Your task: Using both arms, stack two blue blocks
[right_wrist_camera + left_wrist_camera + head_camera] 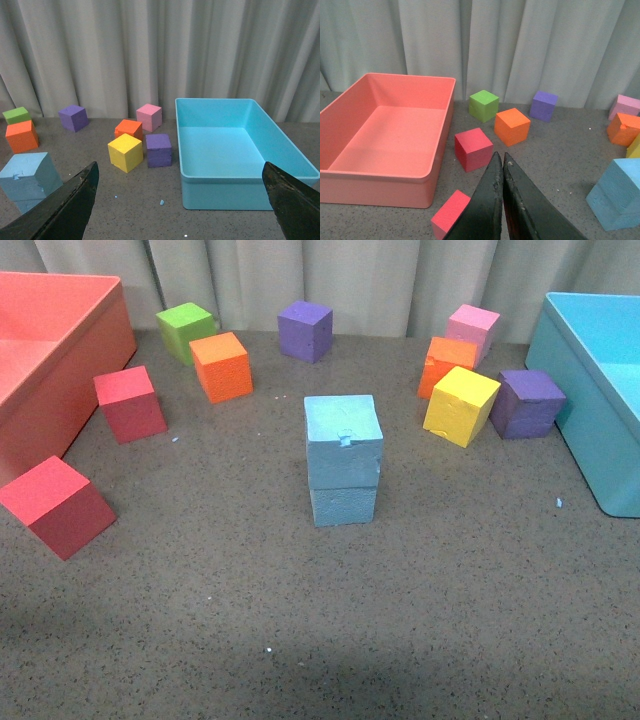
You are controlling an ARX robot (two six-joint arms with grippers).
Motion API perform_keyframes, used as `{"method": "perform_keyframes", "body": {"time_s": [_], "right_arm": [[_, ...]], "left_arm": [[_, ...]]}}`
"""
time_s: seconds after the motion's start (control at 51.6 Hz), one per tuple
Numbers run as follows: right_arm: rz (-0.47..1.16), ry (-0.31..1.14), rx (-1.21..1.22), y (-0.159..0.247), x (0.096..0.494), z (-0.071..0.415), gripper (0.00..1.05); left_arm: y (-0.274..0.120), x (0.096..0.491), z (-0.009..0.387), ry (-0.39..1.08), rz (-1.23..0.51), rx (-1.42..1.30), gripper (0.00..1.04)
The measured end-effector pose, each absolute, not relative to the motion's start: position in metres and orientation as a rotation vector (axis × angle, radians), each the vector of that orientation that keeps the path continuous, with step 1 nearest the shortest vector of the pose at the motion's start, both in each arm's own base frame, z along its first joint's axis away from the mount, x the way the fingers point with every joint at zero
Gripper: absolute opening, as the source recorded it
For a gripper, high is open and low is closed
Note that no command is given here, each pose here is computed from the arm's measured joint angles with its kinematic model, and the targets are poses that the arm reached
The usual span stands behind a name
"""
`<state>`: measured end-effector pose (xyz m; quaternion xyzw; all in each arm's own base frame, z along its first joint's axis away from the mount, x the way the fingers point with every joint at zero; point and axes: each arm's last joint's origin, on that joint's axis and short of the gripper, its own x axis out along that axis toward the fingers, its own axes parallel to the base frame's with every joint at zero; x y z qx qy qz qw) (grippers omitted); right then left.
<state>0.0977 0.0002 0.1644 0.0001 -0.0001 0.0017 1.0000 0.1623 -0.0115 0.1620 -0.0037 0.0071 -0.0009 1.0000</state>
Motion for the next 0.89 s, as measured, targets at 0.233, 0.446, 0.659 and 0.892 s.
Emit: {"method": "perform_keyframes", "body": {"time_s": [0.233,0.446,0.659,0.892], "right_arm": [[0.003,0.0,0.0,0.0,0.098,0.164,0.95],[0.003,0.0,0.0,0.0,0.098,0.164,0.95],[0.003,0.0,0.0,0.0,0.098,0.164,0.95],[0.003,0.0,0.0,0.0,0.098,0.164,0.95]], "left_arm": [[0.0,0.146,0.164,0.009,0.0,-0.008,0.04],[0.0,0.136,0.17,-0.01,0.0,-0.008,0.04],[0.0,0.126,0.172,-0.019,0.0,-0.008,0.04],[0.0,0.117,0.173,-0.023,0.0,-0.008,0.04]]}}
